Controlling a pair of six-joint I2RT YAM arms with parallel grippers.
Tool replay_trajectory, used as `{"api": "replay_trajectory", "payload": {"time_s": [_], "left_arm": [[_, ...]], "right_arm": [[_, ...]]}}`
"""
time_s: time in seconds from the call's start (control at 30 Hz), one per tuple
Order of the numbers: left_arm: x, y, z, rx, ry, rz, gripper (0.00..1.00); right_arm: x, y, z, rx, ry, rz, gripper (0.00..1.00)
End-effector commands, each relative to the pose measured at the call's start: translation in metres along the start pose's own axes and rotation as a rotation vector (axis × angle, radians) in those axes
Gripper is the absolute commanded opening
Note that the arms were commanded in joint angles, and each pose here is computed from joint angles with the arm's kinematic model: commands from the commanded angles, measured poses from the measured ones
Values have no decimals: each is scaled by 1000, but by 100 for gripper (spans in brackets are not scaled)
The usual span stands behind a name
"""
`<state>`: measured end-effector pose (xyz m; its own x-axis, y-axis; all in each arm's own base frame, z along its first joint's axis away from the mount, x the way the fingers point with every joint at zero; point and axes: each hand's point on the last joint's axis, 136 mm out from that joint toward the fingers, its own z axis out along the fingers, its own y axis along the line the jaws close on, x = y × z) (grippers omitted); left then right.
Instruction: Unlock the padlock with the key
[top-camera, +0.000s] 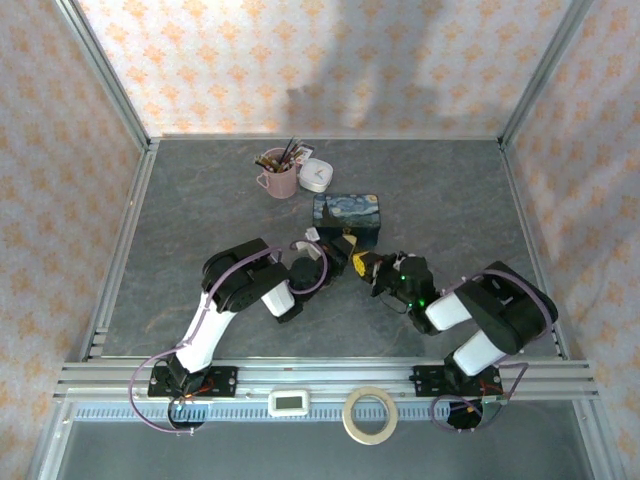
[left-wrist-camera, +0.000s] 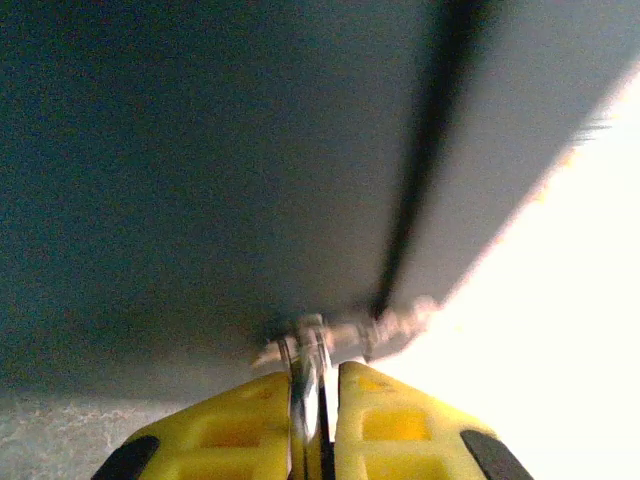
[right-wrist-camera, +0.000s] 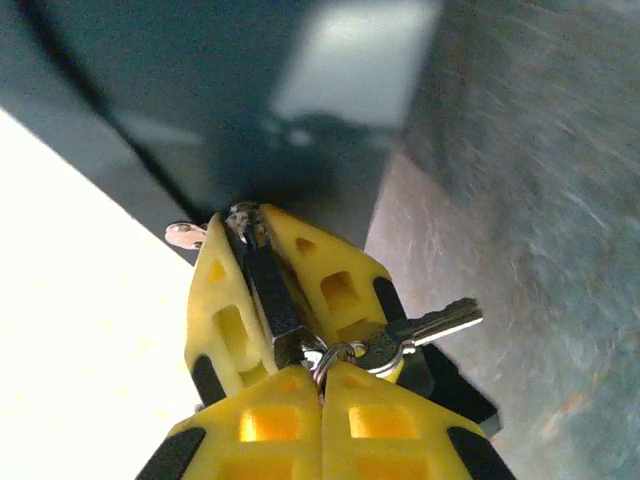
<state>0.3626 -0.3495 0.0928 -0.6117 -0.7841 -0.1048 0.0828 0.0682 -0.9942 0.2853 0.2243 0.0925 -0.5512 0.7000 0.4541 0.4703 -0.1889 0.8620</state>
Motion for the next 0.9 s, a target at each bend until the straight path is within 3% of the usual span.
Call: {"api": "replay_trajectory", "payload": {"time_s": [0.0, 0.07, 0.17, 0.4, 0.43, 0.57, 0.87], "left_arm": [[20, -54, -3, 255, 63, 98, 0], [22, -59, -2, 269, 66, 116, 0], [24, -58, -2, 270, 65, 135, 0], [17, -55, -2, 256, 40, 101, 0], [15, -54, -2, 253, 31, 89, 0], [4, -42, -1, 220, -8, 55, 0], [-5, -26, -6, 104, -37, 65, 0]], "right_arm": [[36, 123, -29, -494, 207, 333, 0], [36, 148, -36, -600, 224, 397, 0], [36, 166, -33, -639, 227, 382, 0], [28, 134, -23, -547, 198, 332, 0], [26, 127, -21, -521, 182, 287, 0], [16, 92, -5, -338, 101, 39, 16], [-23, 44, 0, 119, -150, -619, 32]]}}
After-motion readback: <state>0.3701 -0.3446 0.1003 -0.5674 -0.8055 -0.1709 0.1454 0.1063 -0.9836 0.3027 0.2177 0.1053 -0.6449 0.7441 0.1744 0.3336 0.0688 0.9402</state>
